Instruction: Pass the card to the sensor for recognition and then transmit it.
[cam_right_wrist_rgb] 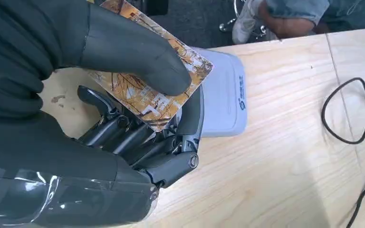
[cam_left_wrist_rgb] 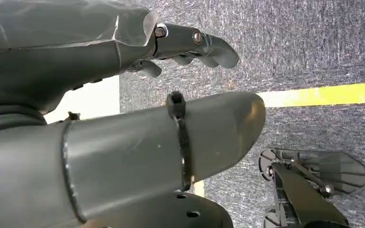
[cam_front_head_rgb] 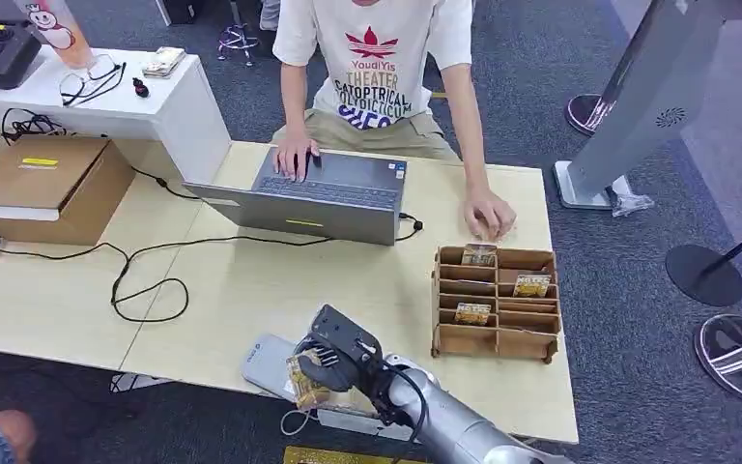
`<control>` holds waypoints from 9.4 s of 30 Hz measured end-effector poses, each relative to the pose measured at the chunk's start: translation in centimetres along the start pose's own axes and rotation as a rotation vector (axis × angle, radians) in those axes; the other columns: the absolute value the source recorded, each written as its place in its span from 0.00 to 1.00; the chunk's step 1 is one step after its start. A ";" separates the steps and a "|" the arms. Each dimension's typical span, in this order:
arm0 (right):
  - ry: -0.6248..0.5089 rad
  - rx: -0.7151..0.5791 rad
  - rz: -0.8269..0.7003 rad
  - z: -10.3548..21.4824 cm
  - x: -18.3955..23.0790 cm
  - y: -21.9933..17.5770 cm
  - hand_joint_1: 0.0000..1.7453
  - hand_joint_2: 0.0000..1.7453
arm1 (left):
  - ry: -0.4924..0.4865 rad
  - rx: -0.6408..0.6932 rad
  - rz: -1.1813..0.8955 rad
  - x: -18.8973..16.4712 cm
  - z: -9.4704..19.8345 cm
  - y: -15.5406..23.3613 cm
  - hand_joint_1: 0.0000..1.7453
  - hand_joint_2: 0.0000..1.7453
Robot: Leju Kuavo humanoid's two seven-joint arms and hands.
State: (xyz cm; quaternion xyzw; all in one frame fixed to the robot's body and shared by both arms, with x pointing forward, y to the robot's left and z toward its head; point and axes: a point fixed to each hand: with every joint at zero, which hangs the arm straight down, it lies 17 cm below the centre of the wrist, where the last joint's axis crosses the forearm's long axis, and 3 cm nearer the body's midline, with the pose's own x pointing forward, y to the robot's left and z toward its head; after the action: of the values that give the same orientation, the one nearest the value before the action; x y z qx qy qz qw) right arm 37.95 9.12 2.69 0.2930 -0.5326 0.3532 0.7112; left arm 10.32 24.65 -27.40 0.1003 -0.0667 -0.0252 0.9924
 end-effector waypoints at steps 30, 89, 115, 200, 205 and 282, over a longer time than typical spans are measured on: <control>0.108 -0.056 0.093 -0.5 -1.8 -0.7 1.00 1.00 | 0.002 0.005 -0.009 0.7 0.1 -0.1 0.00 0.00; -0.964 -0.447 0.027 14.2 28.9 -14.6 1.00 1.00 | -0.025 -0.009 0.021 0.3 0.0 -0.2 0.00 0.00; -1.073 -1.280 0.876 21.5 35.6 -19.1 1.00 1.00 | -0.081 -0.038 0.024 12.3 1.3 1.8 0.00 0.00; -0.981 -1.310 0.766 21.4 29.3 -17.1 0.00 1.00 | -0.187 0.045 -0.008 21.2 3.7 4.2 0.00 0.00; -0.995 -1.323 0.771 22.3 29.5 -16.9 0.00 1.00 | -0.187 0.046 -0.008 21.2 3.7 4.2 0.00 0.00; -0.030 -1.150 0.861 35.0 1.1 -22.3 0.00 1.00 | -0.147 0.165 0.111 13.7 0.5 8.7 0.00 0.00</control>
State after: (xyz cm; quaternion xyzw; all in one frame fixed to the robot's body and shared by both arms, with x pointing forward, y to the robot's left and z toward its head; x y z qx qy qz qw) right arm 37.04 -31.27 11.99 -0.3595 -0.7122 0.2616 0.5433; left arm 24.11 32.22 -23.35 0.1758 -0.1464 0.0283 0.9731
